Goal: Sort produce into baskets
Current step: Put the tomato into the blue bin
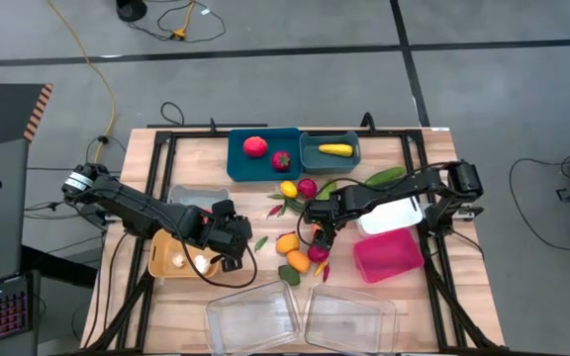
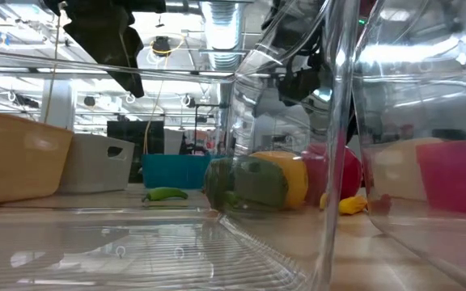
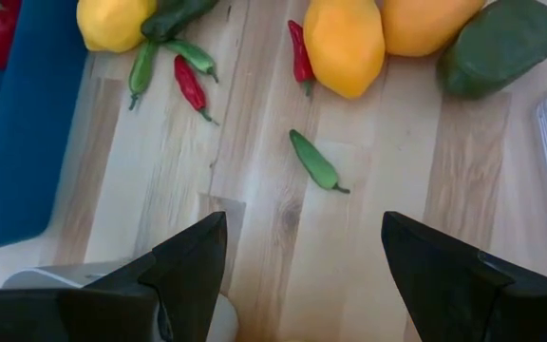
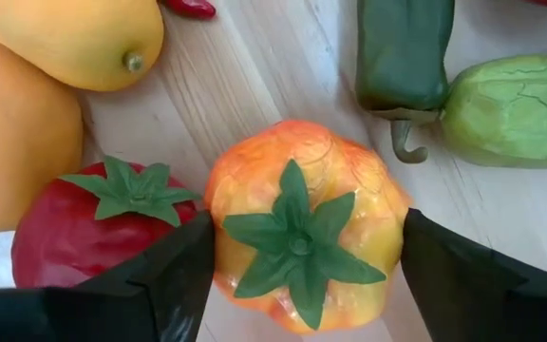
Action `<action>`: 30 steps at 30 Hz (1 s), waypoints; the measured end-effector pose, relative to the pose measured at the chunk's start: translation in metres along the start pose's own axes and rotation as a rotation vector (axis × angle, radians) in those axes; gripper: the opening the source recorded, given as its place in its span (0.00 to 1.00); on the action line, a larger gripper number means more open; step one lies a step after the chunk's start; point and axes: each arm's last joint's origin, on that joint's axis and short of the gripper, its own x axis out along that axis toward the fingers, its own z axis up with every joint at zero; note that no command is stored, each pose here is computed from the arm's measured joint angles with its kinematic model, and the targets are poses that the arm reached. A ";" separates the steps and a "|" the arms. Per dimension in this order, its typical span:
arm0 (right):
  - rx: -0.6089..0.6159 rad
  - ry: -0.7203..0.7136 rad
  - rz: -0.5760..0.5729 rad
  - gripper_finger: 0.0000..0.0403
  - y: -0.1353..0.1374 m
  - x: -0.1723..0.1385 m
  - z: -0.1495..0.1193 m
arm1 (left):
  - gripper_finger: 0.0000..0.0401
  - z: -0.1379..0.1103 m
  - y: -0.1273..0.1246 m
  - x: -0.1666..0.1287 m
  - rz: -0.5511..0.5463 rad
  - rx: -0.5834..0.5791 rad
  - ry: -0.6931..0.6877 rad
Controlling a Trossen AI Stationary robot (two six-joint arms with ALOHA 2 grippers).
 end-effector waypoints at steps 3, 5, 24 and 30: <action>0.009 -0.006 0.026 0.81 -0.001 -0.010 0.002 | 0.67 0.000 0.000 0.000 0.012 0.000 -0.006; 0.012 -0.037 0.047 0.81 0.000 -0.022 0.005 | 0.67 0.000 0.001 0.000 0.019 -0.001 -0.009; 0.029 -0.690 0.168 0.81 -0.037 -0.105 0.090 | 0.67 0.004 -0.001 0.000 0.006 -0.077 -0.046; 0.094 -0.852 0.129 0.81 -0.069 -0.094 0.123 | 0.67 0.004 -0.001 0.000 0.005 -0.080 -0.050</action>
